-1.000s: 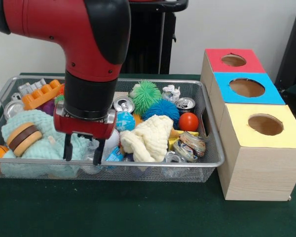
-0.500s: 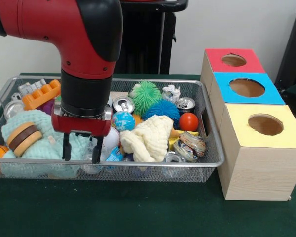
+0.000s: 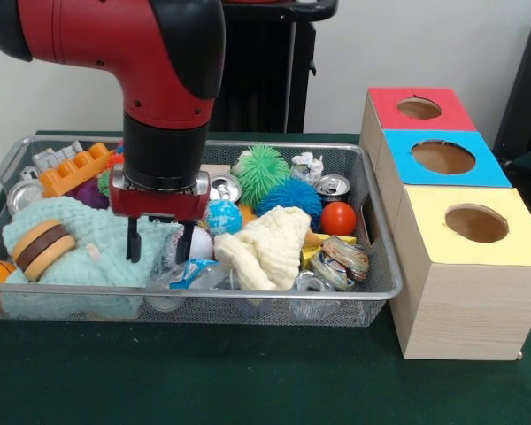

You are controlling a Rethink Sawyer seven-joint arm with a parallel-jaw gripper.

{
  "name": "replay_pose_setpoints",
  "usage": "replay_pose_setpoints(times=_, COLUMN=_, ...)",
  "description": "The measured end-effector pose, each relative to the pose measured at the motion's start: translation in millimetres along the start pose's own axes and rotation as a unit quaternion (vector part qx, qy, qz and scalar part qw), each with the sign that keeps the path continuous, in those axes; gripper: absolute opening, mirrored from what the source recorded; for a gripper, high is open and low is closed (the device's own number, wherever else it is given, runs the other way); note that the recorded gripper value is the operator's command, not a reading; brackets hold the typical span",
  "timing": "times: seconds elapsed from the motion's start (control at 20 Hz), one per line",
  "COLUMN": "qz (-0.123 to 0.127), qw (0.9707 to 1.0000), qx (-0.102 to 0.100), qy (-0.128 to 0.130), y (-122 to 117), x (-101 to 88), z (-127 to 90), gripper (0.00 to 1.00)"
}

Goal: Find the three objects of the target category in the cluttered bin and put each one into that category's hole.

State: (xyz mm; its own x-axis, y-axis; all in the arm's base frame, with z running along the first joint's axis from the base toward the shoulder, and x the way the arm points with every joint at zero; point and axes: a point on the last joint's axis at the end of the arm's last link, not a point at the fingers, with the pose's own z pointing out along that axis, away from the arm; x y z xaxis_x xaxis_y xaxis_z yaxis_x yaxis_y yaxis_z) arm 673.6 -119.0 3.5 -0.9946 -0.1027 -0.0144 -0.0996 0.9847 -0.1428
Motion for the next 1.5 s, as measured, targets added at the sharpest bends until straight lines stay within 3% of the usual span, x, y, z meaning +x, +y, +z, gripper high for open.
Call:
replay_pose_setpoints(times=0.4, qz=-0.011, qw=0.9999, qx=-0.005, qy=-0.001, y=7.2, x=2.9, z=0.4, gripper=1.00)
replay_pose_setpoints(times=0.8, qz=-0.029, qw=0.9992, qx=-0.007, qy=-0.025, y=16.1, x=4.9, z=4.6, gripper=1.00)
replay_pose_setpoints(times=1.5, qz=-0.016, qw=0.9986, qx=-0.031, qy=-0.040, y=10.9, x=1.3, z=7.0, gripper=1.00)
